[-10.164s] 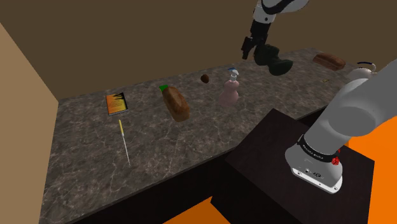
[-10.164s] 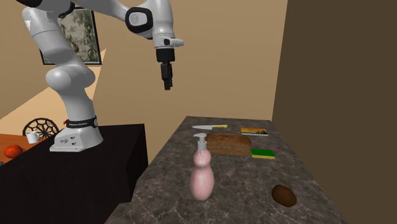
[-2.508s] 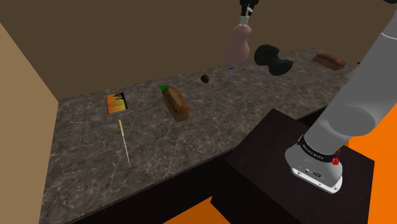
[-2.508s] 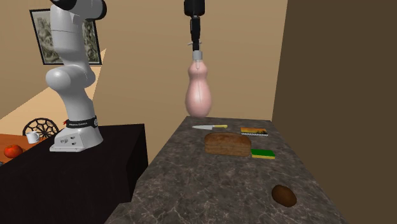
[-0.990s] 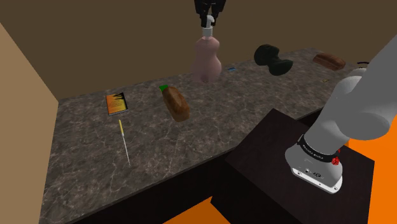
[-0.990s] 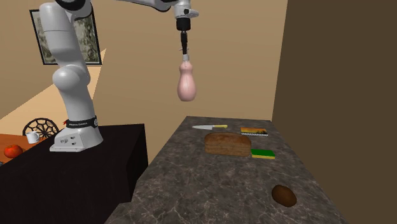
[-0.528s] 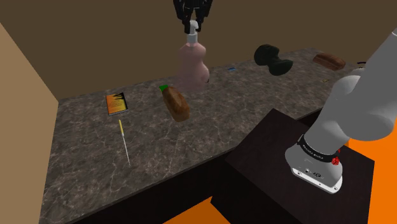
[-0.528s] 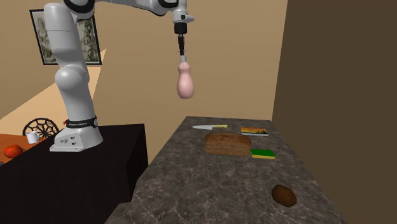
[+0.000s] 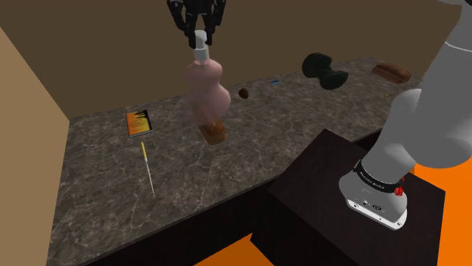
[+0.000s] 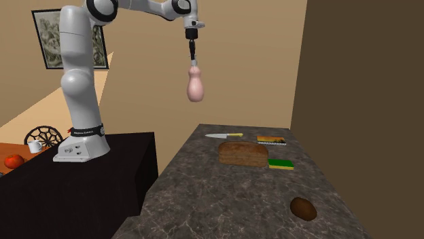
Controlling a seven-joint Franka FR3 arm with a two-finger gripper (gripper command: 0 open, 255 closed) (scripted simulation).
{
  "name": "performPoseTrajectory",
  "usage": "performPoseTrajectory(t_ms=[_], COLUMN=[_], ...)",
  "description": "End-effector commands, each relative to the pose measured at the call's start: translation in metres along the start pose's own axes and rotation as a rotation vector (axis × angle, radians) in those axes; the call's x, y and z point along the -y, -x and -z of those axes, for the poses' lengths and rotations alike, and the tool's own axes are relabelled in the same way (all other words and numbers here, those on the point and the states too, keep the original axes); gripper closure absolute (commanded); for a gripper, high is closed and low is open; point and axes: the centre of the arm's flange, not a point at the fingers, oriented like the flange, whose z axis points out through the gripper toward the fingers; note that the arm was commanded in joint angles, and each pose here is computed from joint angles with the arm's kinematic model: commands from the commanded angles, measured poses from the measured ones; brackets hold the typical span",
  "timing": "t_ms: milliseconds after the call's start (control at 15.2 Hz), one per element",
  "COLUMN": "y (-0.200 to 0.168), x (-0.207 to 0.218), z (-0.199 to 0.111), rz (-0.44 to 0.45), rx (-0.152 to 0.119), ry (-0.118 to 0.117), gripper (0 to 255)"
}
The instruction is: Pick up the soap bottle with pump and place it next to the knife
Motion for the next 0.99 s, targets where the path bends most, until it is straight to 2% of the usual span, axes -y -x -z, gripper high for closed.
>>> performPoseTrajectory(t_ms=[0, 528, 924], y=[0.006, 0.022, 0.023], x=[0.027, 0.132, 0.134], z=[0.003, 0.004, -0.022], rz=[-0.002, -0.002, -0.002], rx=[-0.001, -0.001, -0.001], ry=[-0.001, -0.001, -0.001], gripper=[255, 255, 255])
